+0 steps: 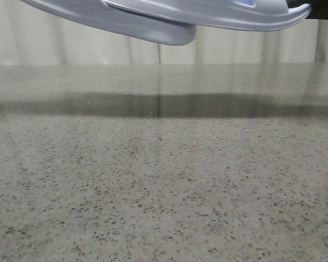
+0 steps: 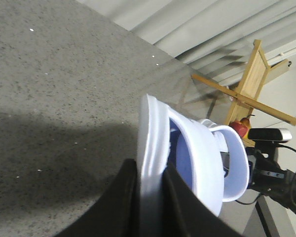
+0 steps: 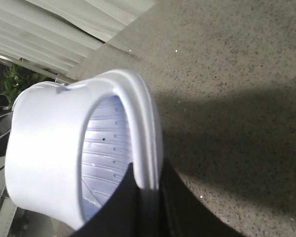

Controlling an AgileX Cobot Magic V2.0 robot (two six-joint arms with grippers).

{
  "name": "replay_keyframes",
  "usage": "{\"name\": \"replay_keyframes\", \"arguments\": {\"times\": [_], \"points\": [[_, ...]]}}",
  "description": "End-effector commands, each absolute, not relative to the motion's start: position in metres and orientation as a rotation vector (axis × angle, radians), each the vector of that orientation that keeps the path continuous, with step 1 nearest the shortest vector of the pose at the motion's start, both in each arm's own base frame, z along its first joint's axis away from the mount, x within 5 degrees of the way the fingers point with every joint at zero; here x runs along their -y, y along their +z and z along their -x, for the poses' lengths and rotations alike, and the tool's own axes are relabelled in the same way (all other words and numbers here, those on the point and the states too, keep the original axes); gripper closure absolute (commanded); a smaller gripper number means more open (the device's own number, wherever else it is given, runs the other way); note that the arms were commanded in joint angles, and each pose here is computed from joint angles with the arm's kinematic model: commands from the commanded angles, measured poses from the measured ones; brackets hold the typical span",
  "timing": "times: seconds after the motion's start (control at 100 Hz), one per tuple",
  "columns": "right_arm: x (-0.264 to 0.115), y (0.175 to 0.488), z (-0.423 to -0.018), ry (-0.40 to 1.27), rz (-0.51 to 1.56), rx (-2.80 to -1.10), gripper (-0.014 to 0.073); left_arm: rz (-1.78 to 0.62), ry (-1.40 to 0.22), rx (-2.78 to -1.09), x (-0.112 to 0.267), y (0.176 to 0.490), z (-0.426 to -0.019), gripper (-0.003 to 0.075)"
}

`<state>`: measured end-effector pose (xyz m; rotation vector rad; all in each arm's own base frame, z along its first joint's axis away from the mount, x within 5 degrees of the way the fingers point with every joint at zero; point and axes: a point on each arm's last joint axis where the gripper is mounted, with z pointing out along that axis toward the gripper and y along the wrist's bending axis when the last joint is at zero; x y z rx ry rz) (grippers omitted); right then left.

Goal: Insert blue slippers together front up
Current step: 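Raise both slippers and bring them together above the table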

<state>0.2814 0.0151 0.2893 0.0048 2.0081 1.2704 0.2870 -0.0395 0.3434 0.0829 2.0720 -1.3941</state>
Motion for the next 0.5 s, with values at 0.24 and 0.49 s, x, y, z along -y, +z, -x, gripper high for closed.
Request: {"name": "replay_keyframes", "arguments": {"times": [0.24,0.49], "points": [[-0.049,0.302,-0.294,1.408,0.089,-1.874,0.0697,-0.224,-1.604,-1.924,0.073,0.374,-0.271,0.0705],[-0.072,0.317,-0.304,1.439,0.205,-1.846,0.0697,-0.249,-1.600,-1.924,0.081,0.373,-0.270,0.0705]]}}
